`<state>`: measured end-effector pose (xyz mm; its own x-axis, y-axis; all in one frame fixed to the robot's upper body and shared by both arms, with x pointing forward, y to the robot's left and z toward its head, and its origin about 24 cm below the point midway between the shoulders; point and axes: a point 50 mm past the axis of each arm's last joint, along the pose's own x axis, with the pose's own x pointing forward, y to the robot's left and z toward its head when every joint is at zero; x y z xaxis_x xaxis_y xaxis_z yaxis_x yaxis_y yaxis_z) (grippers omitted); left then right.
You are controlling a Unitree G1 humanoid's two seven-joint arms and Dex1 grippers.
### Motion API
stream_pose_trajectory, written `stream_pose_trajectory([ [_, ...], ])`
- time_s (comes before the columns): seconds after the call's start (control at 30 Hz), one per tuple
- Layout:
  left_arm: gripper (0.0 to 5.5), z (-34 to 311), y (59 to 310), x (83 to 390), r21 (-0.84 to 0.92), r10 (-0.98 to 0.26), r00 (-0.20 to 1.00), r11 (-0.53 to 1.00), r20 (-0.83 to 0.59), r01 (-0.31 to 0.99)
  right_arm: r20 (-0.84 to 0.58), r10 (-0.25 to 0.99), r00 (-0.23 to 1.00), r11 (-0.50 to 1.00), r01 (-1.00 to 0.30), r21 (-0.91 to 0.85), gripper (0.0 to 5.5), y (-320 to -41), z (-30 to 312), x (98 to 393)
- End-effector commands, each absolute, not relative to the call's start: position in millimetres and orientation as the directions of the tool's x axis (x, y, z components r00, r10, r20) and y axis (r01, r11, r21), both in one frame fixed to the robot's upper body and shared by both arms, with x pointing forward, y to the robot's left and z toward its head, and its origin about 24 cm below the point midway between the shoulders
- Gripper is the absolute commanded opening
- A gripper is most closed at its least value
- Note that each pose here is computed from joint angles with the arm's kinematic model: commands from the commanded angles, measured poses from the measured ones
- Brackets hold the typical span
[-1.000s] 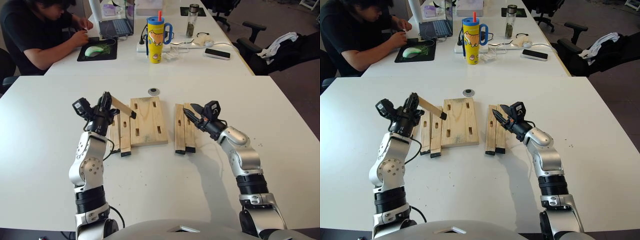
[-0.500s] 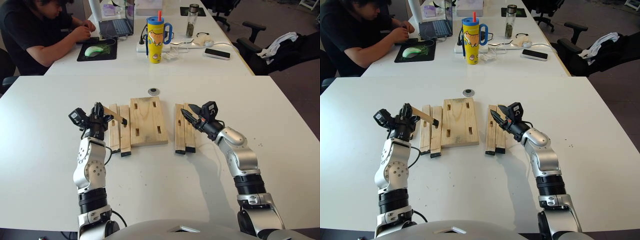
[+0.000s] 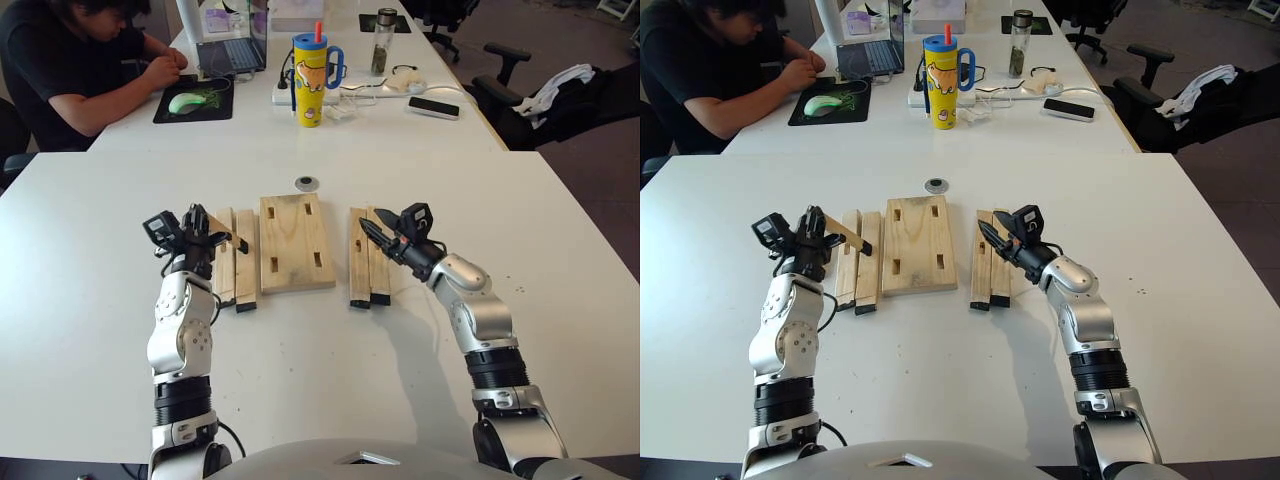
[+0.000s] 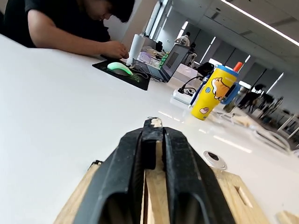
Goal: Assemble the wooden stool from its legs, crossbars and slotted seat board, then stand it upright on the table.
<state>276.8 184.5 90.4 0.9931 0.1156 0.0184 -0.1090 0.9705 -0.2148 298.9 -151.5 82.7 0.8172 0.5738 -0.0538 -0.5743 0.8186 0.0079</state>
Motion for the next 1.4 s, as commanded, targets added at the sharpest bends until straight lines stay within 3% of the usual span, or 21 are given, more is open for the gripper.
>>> stream_pose_trajectory([
  [0.03,0.44,59.1,179.9,265.1,-0.045,0.091,0.983,0.994,-0.157,-0.099,-0.069,0.573,0.817,0.819,-0.573,0.011,1.99,-147.7,81.2,295.1],
  [0.37,0.44,29.4,171.0,251.7,-0.019,0.017,0.966,1.0,-0.259,-0.023,-0.098,0.582,0.807,0.812,-0.583,0.018,1.99,-141.5,75.4,288.9],
  [0.77,0.44,34.4,168.4,262.4,0.037,-0.03,0.975,0.999,-0.22,0.039,-0.094,0.577,0.812,0.816,-0.578,0.012,1.99,-140.6,77.3,293.2],
  [0.97,0.44,56.0,169.7,266.3,0.024,-0.016,0.997,1.0,-0.071,0.017,-0.094,0.585,0.806,0.811,-0.585,0.031,1.99,-139.8,76.6,294.0],
  [1.0,0.8,62.2,170.1,267.1,0.022,-0.009,0.999,1.0,-0.033,0.01,-0.093,0.589,0.803,0.808,-0.589,0.037,1.99,-139.1,76.4,293.7],
  [1.2,1.57,99.4,166.8,272.1,-0.006,-0.041,0.983,0.999,0.18,0.043,-0.087,0.603,0.793,0.798,-0.6,0.056,1.99,-135.3,76.1,292.2],
  [1.4,1.57,151.3,169.4,280.2,0.008,-0.048,0.918,0.999,0.393,0.048,-0.089,0.598,0.797,0.802,-0.595,0.058,1.99,-134.6,73.9,291.9],
])
